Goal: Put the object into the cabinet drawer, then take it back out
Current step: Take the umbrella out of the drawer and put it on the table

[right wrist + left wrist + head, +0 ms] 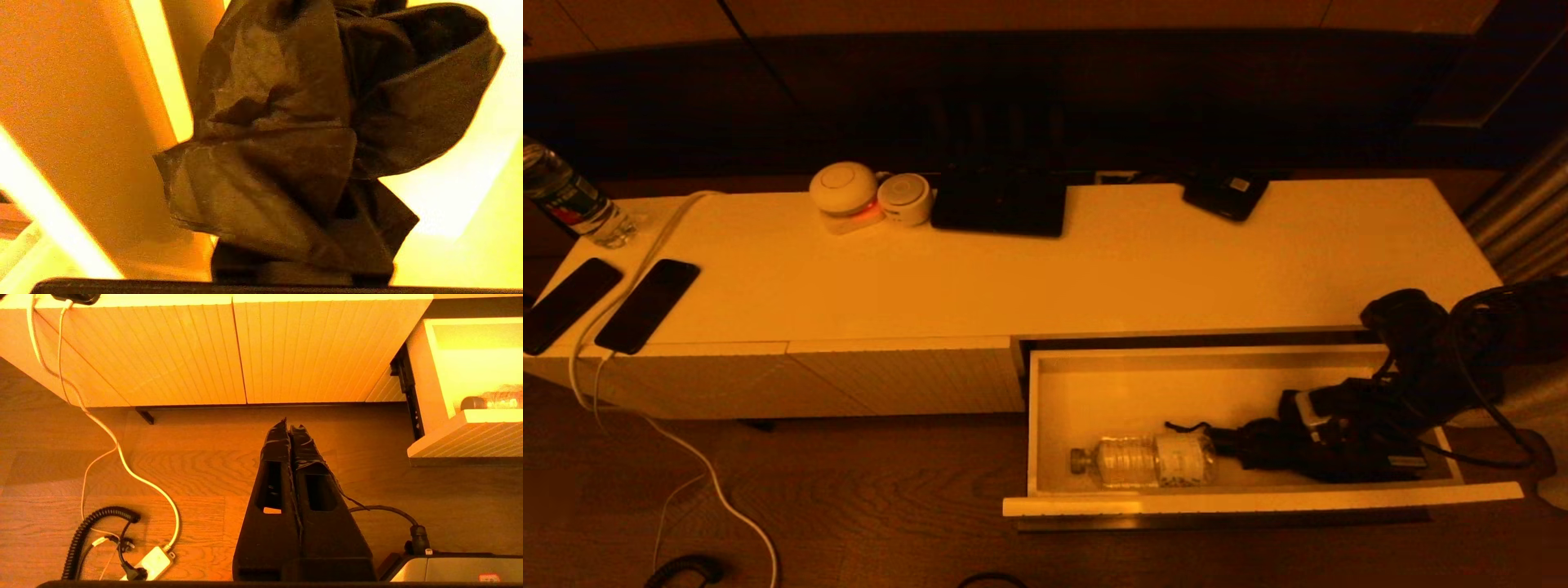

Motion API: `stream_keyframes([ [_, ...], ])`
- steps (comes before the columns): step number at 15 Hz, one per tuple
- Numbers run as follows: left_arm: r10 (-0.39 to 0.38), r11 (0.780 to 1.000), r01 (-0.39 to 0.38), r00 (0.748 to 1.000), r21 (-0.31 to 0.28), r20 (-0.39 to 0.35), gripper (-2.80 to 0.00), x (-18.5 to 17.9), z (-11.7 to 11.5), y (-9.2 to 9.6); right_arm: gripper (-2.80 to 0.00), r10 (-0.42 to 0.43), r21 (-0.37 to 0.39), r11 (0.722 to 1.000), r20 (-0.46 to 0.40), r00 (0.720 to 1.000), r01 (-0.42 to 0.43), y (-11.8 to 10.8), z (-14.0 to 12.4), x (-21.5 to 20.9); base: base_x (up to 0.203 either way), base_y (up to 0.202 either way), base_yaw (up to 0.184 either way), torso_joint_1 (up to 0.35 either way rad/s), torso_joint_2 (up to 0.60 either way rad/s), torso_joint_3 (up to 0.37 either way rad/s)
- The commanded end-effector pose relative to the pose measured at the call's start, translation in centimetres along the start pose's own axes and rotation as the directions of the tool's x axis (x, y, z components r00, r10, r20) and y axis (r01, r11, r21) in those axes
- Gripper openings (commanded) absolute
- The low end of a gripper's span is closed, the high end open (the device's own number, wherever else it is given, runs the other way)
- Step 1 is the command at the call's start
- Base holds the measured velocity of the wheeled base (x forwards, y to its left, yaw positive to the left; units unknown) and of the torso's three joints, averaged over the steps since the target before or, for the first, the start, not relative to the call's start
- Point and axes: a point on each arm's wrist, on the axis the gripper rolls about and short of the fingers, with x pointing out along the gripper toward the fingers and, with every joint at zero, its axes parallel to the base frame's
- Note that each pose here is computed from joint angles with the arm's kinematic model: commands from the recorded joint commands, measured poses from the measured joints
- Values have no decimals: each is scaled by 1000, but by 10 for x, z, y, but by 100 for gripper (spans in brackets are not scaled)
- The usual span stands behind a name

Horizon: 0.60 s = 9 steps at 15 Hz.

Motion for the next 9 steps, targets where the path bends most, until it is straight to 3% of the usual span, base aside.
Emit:
stream_keyframes([
  [1, 0, 1000, 0, 1000, 0, 0, -280, 0, 0, 0, -280, -56, -8, 998, 7, 998, 56, 5, 0, -22, 0, 0, 0, 0, 0, 0],
  [9, 0, 1000, 0, 1000, 0, 0, -280, 0, 0, 0, -280, -252, -6, 967, 59, 966, 253, 19, 7, -95, 0, 0, 0, 0, 0, 0],
])
